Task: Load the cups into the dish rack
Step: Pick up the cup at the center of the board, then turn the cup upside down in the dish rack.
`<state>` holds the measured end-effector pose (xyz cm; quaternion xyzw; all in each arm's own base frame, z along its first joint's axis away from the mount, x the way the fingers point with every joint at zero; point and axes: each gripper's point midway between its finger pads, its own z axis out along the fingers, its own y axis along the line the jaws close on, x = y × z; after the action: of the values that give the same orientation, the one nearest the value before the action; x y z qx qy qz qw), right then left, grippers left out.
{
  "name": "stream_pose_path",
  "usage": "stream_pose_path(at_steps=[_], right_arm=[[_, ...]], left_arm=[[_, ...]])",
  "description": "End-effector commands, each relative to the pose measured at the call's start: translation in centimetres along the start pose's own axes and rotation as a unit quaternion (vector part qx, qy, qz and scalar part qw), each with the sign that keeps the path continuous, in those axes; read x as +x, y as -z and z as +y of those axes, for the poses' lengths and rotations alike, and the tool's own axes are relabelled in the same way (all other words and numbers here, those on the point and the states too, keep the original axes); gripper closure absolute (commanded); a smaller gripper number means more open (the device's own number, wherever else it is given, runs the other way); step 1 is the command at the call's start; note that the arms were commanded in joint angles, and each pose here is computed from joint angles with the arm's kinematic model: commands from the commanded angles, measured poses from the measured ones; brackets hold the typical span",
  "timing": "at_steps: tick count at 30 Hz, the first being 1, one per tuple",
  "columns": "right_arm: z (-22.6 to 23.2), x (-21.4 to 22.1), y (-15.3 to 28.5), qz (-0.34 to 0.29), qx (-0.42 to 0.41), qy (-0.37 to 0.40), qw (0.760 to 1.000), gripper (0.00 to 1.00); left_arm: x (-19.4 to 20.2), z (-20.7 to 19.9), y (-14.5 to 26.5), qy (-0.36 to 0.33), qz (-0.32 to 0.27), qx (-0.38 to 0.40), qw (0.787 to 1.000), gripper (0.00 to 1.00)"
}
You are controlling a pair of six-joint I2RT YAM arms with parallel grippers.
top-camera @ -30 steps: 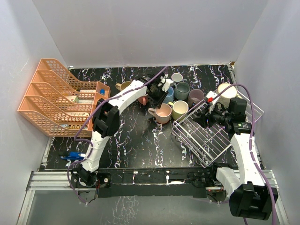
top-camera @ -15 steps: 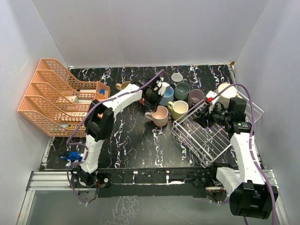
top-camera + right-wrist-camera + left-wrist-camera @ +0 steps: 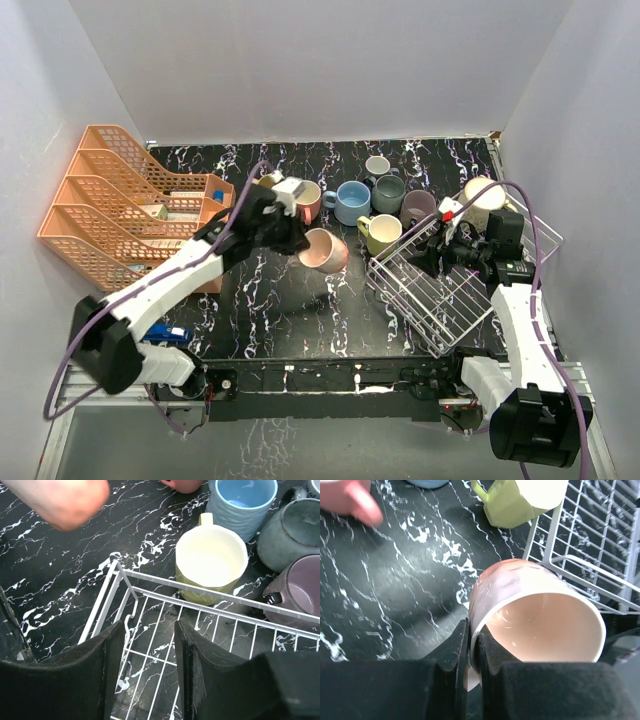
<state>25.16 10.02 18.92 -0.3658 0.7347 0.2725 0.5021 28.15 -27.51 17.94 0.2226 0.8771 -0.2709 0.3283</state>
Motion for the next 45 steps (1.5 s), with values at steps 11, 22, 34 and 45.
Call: stream_pose_path(at_steps=[11,22,34,45], right_arm=[[3.4,-2.0,0.5,-0.073,-0.071,0.07,0.992,0.31],[5.4,-5.6,1.3,-0.121,-0.146,0.09,0.978,0.01],[6.8,-12.1,1.9,-0.126,-0.208,0.032,0.969,0.01],[10.2,-16.1,1.8,-0.132,-0.266,-0.046,0.954,0.02]], left_arm=[[-3.3,-5.0,10.2,0.253,-0.286,0.213,0.899,1.0],[-5.5,-7.3,14.4,0.34,-0.347,0.367,0.794,1.0],[-9.4,-11.0,17.3,0.339,-0.382,0.464,0.724,1.0],[-12.4,-13.8,18.6,0.34,-0.424,0.514,0.664,1.0]])
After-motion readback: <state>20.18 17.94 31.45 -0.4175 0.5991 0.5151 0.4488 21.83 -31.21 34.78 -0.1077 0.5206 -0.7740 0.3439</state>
